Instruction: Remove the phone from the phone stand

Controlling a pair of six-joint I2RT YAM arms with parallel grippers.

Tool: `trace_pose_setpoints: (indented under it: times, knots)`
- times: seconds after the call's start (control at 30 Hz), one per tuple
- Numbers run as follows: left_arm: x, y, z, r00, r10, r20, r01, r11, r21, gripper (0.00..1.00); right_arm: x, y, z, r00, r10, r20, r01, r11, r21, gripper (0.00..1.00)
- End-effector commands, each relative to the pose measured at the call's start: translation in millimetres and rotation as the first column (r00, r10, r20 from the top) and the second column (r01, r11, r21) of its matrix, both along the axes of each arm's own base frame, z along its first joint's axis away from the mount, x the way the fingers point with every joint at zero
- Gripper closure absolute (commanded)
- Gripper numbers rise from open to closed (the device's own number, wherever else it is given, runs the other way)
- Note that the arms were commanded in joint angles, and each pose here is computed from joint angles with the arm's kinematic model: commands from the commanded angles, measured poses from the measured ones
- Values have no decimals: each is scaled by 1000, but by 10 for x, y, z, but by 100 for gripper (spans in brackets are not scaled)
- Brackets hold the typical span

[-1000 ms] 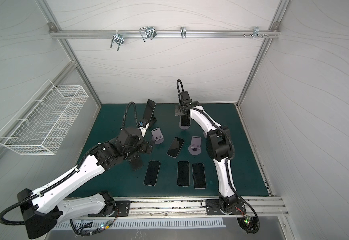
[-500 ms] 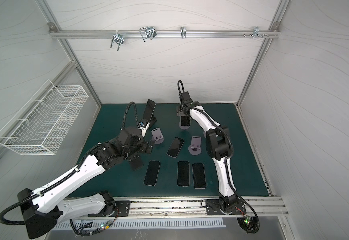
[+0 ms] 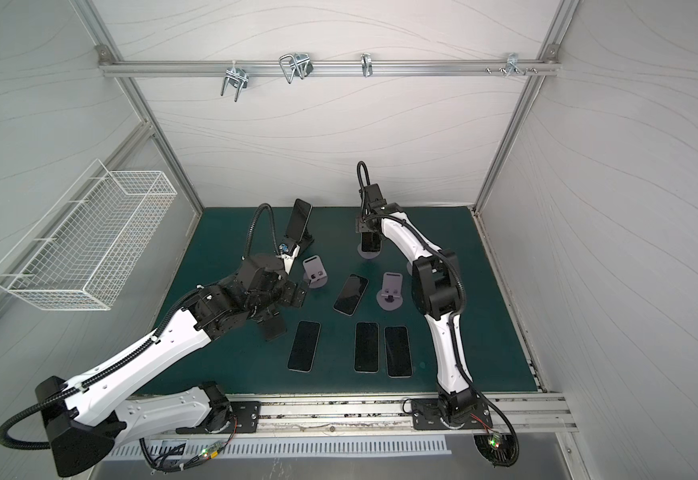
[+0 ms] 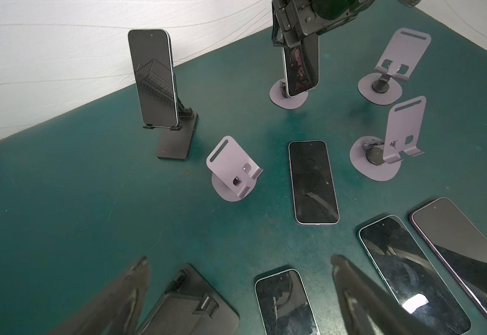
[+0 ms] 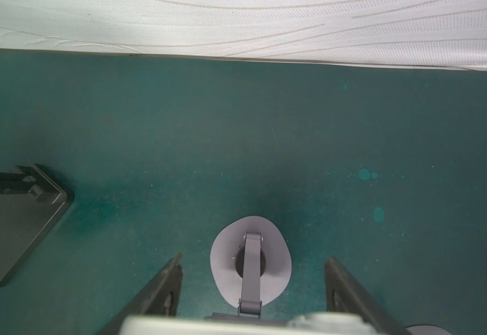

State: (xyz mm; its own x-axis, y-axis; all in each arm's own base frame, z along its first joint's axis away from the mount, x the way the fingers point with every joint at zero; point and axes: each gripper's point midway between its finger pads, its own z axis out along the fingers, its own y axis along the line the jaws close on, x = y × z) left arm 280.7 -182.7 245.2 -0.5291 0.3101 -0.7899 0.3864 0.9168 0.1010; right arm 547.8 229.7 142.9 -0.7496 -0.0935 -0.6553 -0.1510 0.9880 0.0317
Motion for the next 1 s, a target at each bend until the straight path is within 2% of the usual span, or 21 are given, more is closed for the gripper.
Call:
trace_pose_setpoints:
  times: [0.0, 0.97]
  knots:
    - [66, -27, 100, 999, 4, 41, -3, 1000, -12, 1, 56, -10, 59, 1000, 1, 18, -1, 1000, 7, 26]
    - [6, 83, 418, 995, 29, 99, -23, 998, -59, 1, 13, -1, 742, 993, 19, 121, -24, 999, 43, 33]
